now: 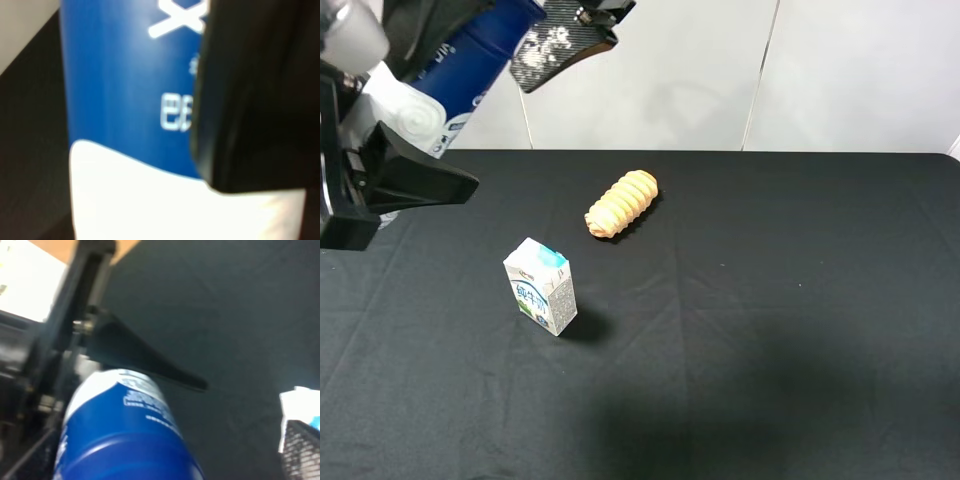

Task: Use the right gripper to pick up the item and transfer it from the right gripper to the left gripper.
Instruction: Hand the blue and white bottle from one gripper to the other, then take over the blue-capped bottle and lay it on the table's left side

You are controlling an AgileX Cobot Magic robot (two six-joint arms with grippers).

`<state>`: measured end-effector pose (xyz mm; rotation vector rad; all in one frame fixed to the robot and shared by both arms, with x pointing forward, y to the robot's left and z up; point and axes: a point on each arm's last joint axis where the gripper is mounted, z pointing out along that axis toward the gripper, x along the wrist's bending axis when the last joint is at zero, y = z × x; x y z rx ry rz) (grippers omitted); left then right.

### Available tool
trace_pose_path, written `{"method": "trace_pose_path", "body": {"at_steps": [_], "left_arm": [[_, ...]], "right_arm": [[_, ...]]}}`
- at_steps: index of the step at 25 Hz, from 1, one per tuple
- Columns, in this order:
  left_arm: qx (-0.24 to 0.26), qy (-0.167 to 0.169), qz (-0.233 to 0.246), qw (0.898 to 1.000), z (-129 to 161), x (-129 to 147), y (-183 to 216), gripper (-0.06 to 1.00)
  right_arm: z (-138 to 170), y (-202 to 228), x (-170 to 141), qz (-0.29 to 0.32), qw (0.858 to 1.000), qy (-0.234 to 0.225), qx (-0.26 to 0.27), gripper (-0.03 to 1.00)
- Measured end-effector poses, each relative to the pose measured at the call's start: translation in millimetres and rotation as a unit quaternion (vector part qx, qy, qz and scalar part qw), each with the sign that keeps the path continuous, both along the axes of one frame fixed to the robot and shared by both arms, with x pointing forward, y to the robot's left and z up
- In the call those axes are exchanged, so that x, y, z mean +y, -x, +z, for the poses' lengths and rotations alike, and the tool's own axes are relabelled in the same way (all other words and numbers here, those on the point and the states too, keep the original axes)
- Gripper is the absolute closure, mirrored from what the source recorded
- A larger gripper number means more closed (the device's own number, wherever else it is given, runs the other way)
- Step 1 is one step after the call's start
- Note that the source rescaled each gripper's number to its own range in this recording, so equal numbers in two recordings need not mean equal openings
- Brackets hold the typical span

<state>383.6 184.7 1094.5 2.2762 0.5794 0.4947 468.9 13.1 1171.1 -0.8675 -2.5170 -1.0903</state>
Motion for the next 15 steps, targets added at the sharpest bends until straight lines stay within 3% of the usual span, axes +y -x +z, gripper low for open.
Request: {"method": "trace_pose_path", "body": {"at_steps": [7, 15], "left_arm": [[0.023, -0.017, 0.005, 1.000, -16, -11, -18, 0.92], [0.014, -0.029, 0.006, 0.999, -32, -22, -38, 0.92]], "right_arm": [[-3, -3, -3, -0.005, 0.999, 0.029, -0.029, -0.03], [-11, -12, -15, -0.012, 0.992, 0.101, -0.072, -0.03]]}}
